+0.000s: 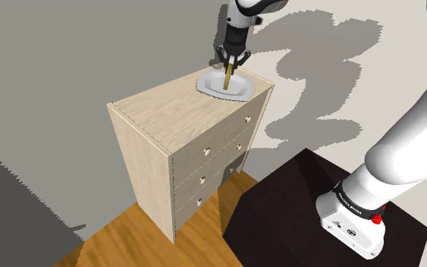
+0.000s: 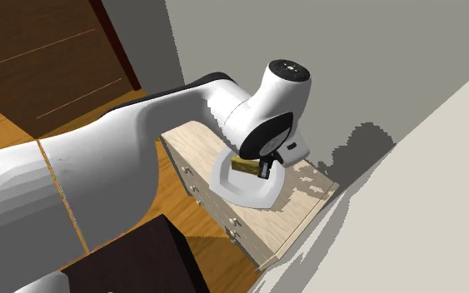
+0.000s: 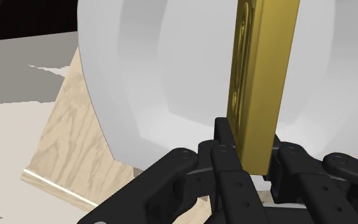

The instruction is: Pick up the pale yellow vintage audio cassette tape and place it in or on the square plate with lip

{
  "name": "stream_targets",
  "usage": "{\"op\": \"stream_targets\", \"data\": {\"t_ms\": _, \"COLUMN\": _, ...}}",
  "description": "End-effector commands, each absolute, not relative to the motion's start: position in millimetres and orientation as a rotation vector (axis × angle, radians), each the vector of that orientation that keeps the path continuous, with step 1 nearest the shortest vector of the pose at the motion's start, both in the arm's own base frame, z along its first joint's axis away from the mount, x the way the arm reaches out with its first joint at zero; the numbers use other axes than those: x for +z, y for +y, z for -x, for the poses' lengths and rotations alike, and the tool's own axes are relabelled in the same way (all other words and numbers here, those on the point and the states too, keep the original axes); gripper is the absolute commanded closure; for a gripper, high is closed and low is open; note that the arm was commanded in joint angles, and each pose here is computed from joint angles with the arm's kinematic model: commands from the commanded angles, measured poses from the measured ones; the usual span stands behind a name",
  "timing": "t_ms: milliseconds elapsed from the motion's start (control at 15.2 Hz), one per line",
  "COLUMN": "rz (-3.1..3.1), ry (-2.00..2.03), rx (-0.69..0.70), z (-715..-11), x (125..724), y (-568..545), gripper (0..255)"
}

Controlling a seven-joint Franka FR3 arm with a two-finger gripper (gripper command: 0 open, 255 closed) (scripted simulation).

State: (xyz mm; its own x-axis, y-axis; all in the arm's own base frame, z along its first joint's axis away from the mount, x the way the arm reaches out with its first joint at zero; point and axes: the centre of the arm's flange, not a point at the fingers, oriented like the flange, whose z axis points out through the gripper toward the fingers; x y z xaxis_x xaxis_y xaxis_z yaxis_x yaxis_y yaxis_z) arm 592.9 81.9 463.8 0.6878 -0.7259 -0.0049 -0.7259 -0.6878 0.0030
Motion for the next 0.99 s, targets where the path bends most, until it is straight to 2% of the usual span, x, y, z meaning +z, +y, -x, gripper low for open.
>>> {"op": "stream_targets", "data": {"t_ms": 0, "rz": -2.885, "ry": -1.241, "rx": -0.008, "z": -592.7, "x": 459.0, "y": 82.0, "gripper": 255}}
{"op": "stream_targets", "data": {"t_ms": 396, "rz": -2.885, "ry": -1.241, "rx": -0.008, "z": -592.8, "x": 459.0, "y": 82.0, "gripper": 255}}
{"op": "stream_targets", "data": {"t_ms": 462, "rz": -2.885, "ry": -1.241, "rx": -0.008, "z": -592.8, "x": 459.0, "y": 82.0, "gripper": 0}}
{"op": "stream_targets", "data": {"t_ms": 792, "rz": -2.885, "ry": -1.241, "rx": -0.008, "z": -592.8, "x": 459.0, "y": 82.0, "gripper": 0}}
{"op": "stream_targets", "data": {"t_ms": 924, "rz": -2.885, "ry": -1.241, "rx": -0.008, "z": -592.9, "x": 485.4, "y": 81.9, "gripper": 0}}
